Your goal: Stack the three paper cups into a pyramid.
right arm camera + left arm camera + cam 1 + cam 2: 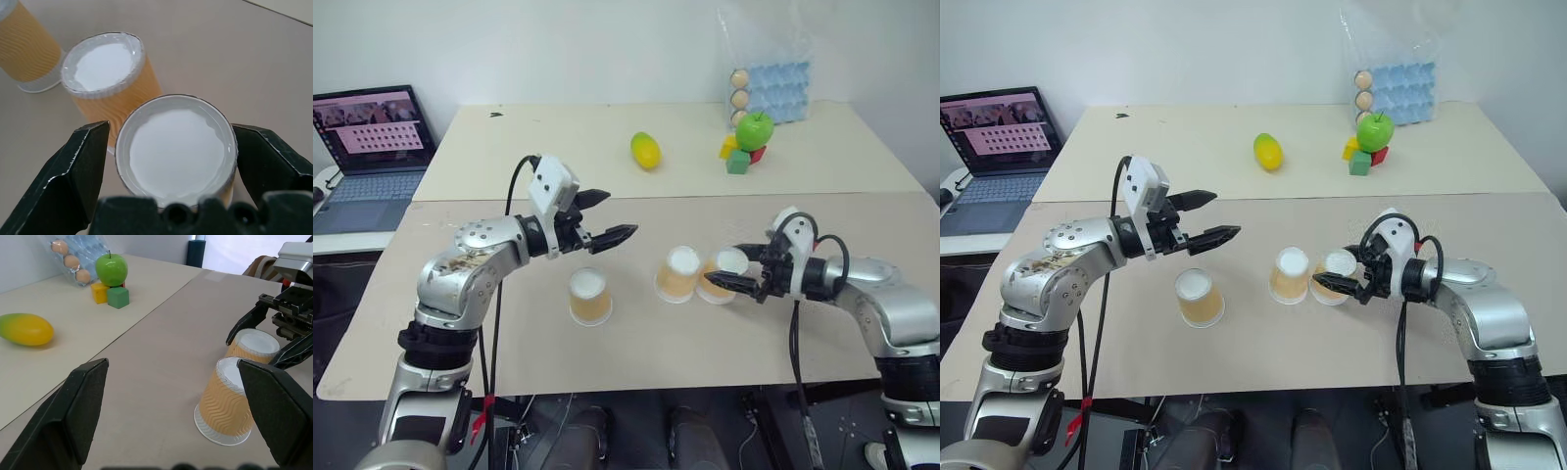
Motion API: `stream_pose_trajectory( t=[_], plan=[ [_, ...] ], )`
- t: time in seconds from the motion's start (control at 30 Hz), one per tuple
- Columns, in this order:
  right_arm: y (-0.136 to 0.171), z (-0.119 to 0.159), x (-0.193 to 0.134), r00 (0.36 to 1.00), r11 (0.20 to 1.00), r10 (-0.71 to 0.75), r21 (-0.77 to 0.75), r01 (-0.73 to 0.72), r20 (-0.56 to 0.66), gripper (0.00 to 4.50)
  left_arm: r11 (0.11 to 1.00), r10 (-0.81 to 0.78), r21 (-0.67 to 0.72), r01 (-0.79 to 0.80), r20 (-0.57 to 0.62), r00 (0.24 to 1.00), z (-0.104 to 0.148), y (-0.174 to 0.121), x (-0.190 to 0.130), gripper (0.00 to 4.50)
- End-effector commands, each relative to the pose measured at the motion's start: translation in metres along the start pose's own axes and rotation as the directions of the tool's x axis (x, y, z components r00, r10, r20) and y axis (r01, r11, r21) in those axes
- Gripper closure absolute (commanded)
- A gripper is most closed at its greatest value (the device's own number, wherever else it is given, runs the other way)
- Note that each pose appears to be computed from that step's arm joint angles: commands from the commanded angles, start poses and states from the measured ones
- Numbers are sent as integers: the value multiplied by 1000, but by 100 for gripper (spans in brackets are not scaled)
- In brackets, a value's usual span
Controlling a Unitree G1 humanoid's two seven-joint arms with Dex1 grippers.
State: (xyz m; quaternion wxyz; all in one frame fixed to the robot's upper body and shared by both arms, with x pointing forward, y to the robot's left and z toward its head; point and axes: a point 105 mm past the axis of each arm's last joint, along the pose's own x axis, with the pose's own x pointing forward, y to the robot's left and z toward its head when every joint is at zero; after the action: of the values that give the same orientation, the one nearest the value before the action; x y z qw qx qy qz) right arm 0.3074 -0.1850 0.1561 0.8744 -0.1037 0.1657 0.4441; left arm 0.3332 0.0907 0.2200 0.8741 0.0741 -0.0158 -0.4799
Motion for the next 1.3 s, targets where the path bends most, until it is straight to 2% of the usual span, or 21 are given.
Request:
stream_pose_trajectory(
  t=[0.03,0.37,0.67,0.77,0.9,1.03,1.13,1.2,1.3],
  plan=[
    [4,13,-28,1000,1000,6,-29,-6,7,12,999,-3,54,1,30,1000,12,0,-1,0],
    [-7,18,-52,996,996,-85,-21,86,20,12,999,-19,46,17,39,999,12,-3,3,0],
    [-10,0,-77,990,993,-119,-4,119,-73,12,999,-15,47,14,36,999,12,-2,2,0],
    [-13,9,-82,990,990,-139,-9,139,-34,12,999,-13,47,11,34,999,11,-1,2,0],
    [-13,38,-89,987,988,-145,-44,148,62,12,999,-6,37,4,49,999,16,2,-1,0],
    [-1,69,-92,990,989,-85,-109,97,111,12,999,1,33,-2,56,998,25,10,-10,0],
    [32,88,-81,989,982,88,-178,-67,114,12,1000,-7,30,6,43,999,31,16,-24,0],
    [55,89,-71,975,960,208,-205,-189,80,12,999,-36,37,36,-2,999,29,16,-35,0],
    [68,83,-63,959,938,283,-215,-271,27,12,997,-64,48,67,-55,996,28,16,-47,0]
  ],
)
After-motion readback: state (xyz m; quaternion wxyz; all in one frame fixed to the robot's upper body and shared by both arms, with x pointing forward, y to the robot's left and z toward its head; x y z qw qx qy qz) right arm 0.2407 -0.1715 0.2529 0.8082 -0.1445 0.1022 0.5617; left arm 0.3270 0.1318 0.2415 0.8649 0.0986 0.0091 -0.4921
